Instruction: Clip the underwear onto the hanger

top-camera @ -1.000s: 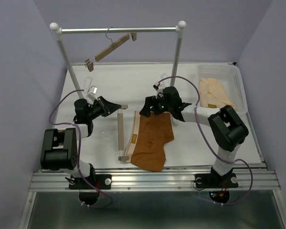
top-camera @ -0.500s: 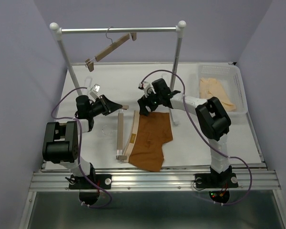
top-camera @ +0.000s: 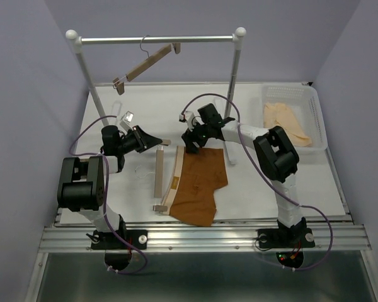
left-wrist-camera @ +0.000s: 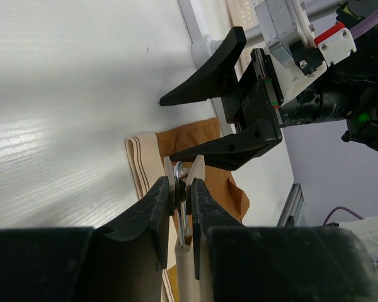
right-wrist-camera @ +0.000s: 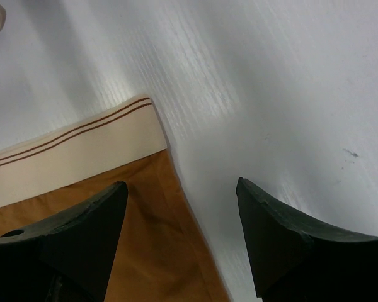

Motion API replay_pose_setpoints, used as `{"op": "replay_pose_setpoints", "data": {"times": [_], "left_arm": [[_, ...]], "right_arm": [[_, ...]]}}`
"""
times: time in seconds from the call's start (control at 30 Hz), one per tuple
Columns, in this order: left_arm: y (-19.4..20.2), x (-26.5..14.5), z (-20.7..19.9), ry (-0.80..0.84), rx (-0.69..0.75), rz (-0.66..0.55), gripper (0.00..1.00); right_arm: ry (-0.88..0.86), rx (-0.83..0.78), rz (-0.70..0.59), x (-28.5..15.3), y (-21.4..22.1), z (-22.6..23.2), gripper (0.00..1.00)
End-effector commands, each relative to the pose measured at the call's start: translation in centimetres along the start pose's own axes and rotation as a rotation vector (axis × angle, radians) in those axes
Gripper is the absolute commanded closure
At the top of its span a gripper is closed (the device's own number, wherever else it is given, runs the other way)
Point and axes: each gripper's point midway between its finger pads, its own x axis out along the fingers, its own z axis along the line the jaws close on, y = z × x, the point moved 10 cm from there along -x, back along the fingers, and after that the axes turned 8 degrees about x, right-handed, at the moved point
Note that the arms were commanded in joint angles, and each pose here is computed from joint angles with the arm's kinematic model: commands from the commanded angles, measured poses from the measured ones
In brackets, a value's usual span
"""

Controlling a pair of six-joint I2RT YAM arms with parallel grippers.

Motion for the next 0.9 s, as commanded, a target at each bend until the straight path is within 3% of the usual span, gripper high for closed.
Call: {"op": "replay_pose_setpoints", "data": {"times": [0.0, 0.3, 0.43, 0.53, 0.57, 0.6, 0.63, 0.77, 0.87], "left_arm": [[-1.5, 0.2, -0.5, 0.043, 0.077, -0.031, 1.00], [-1.3, 0.3, -0.3, 0.032, 0.070, -0.033, 1.00], [-1.2, 0.4, 0.0, 0.030, 0.059, -0.030, 1.00], [-1.2, 0.4, 0.0, 0.026, 0.056, -0.032, 1.00], [-1.3, 0.4, 0.0, 0.026, 0.055, -0.034, 1.00], [-1.3, 0.4, 0.0, 0.026, 0.055, -0.034, 1.00], [-1.3, 0.4, 0.0, 0.027, 0.055, -0.034, 1.00], [-1.5, 0.4, -0.1, 0.038, 0.064, -0.036, 1.00], [-1.7, 0.5, -0.3, 0.044, 0.061, -0.042, 1.00]], "right_arm": [[0.011, -0.060, 0.032, 1.3, 0.0, 0.1, 0.26], [0.118, -0.147, 0.103, 3.4, 1.4, 1.7, 0.39], [0.171, -0.155, 0.126, 3.6, 2.7, 1.7, 0.61], [0.174, -0.168, 0.117, 3.6, 3.4, 2.2, 0.81], [0.176, -0.186, 0.100, 3.7, 3.2, 2.5, 0.96], [0.187, -0.181, 0.104, 3.5, 3.5, 2.5, 0.99], [0.197, -0.176, 0.093, 3.3, 3.5, 2.6, 0.99], [0.287, -0.160, -0.146, 0.4, 0.6, 3.4, 0.99], [0.344, -0.101, -0.206, -0.8, 0.0, 3.8, 0.99]]}}
